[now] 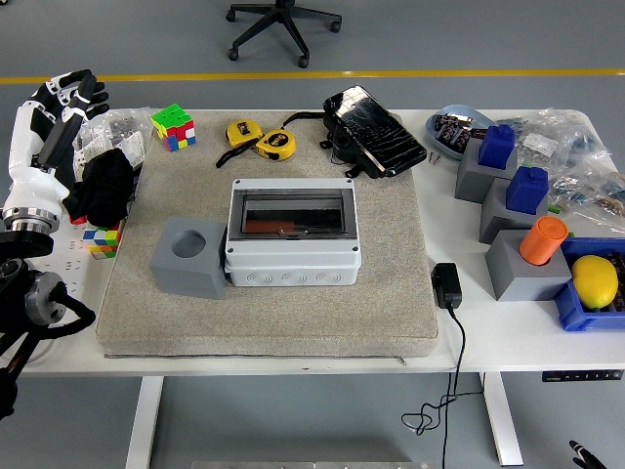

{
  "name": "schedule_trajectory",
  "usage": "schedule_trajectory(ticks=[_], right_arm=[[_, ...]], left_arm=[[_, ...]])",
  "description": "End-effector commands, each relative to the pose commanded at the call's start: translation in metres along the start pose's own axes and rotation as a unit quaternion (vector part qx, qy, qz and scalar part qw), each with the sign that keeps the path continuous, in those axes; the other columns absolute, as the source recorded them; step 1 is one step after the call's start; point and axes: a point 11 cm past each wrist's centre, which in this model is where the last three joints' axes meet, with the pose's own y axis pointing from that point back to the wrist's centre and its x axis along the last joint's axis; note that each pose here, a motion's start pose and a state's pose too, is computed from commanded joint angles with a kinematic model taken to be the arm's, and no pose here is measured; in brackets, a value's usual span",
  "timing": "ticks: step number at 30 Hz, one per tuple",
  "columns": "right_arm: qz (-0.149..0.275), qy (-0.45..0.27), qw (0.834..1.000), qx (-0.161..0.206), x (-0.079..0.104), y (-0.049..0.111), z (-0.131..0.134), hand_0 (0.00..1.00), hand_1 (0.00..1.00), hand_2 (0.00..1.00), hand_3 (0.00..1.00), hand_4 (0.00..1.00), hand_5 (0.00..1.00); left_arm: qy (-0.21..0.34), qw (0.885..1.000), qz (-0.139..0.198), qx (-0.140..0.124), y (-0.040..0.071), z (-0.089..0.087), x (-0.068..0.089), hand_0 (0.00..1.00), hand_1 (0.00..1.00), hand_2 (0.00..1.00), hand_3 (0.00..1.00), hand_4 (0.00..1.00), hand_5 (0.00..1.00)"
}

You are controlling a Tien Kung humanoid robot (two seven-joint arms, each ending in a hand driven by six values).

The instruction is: Fetch the battery,place it into the box,close the lid of the box

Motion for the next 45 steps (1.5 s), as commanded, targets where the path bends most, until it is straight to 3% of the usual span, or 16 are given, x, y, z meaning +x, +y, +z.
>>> schedule_trajectory(ticks=[10,45], right_arm=[[0.003,0.001,1.000,-0.006,0.003,0.000,0.005,0.569,0.638,0.648,0.541,0.866,0.406],[0.004,0.028,0.999,-0.020,0.009,0.000,0.020,0.569,0.639,0.649,0.542,0.867,0.407]], left_arm=[[0.009,1.000,0.001,-0.014,0.001,0.003,-0.002,0.613,0.631,0.583,0.599,0.934,0.479],[-0.005,1.000,0.005,-0.011,0.002,0.005,0.006,0.616,0.634,0.580,0.599,0.927,0.473]])
